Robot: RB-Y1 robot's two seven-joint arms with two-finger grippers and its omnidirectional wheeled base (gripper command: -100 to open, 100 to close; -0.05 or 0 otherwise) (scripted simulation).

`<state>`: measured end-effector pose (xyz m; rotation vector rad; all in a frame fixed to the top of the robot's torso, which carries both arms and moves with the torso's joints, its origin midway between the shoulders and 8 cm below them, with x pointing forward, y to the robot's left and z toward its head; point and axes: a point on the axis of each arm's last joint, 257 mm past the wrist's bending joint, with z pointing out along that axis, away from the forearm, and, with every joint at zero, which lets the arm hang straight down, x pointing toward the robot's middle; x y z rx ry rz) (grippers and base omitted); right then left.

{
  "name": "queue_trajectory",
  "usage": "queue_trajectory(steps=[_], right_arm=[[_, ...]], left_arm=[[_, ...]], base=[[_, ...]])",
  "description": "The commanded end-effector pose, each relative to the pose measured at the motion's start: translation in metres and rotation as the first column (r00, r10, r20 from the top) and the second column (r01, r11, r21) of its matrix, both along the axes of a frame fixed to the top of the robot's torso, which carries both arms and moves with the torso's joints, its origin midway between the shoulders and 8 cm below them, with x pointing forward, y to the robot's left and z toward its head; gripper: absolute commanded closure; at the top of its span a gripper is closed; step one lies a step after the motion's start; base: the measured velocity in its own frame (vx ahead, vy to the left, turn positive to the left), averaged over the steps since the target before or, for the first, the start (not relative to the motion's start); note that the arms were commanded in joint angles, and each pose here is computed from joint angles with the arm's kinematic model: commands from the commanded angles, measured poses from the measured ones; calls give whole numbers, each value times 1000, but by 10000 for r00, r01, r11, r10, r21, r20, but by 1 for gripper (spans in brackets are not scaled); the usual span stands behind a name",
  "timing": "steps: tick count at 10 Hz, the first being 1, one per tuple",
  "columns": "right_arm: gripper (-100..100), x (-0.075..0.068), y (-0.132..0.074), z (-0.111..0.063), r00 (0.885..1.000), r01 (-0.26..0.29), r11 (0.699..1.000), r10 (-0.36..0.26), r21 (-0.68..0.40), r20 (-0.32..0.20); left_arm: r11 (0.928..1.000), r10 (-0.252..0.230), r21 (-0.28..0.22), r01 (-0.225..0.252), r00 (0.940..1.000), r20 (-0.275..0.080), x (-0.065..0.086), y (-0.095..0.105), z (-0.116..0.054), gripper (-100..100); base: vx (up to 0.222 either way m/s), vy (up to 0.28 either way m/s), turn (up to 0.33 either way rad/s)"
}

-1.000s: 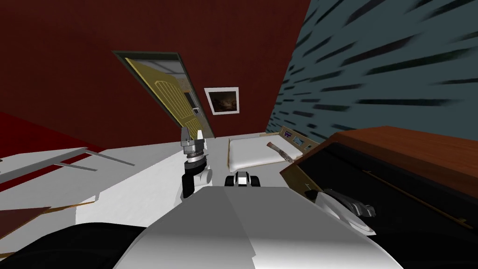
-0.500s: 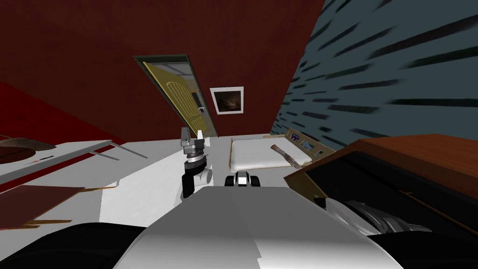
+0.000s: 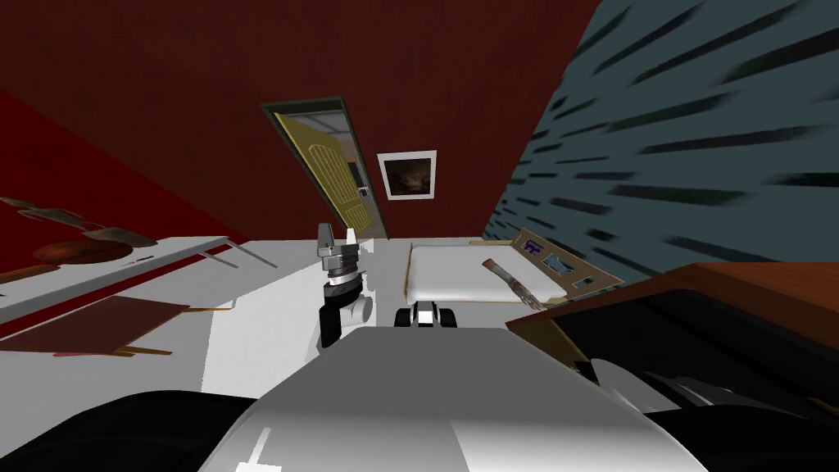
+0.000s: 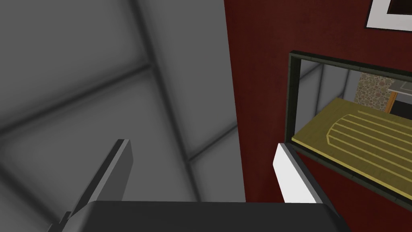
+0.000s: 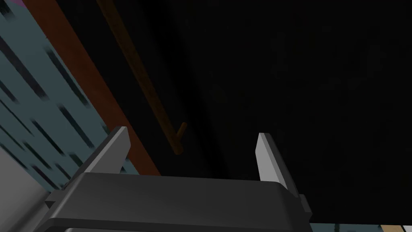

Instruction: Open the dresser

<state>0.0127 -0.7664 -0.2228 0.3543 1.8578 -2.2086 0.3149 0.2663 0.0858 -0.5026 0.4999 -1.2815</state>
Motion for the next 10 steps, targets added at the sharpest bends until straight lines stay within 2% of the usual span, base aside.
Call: queue_trajectory(steps=[1, 5, 6, 7, 8, 10], right_arm=[[-100, -1, -4, 4, 9994, 334, 9994, -334, -91, -41], [-100, -3, -13, 10, 9920, 1261, 9920, -1262, -85, -40], [-100, -4, -14, 11, 9899, 1416, 9899, -1416, -70, -39], [-100, -3, -14, 11, 9917, 1284, 9917, -1284, -79, -22], [100, -3, -12, 9, 9938, 1107, 9938, -1107, -96, -40], [100, -2, -9, 8, 9968, 797, 9968, -798, -105, -42]], left_arm=[[10000, 0, 0, 0, 10000, 0, 0, 0, 0, 0], [10000, -2, 0, 2, 10000, 0, 0, 0, 0, 0], [10000, -2, -1, 2, 10000, 1, 0, 0, 0, 0], [10000, -1, -1, 1, 10000, 1, 0, 0, 0, 0], [10000, 0, 0, 0, 10000, -1, 0, 0, 0, 0], [10000, 3, 0, -3, 10000, -1, 0, 0, 0, 0]], base=[[-79, -3, 168], [-186, -35, 253], [-196, -9, 178], [-79, -10, 30], [62, 14, -202], [163, 19, -215]])
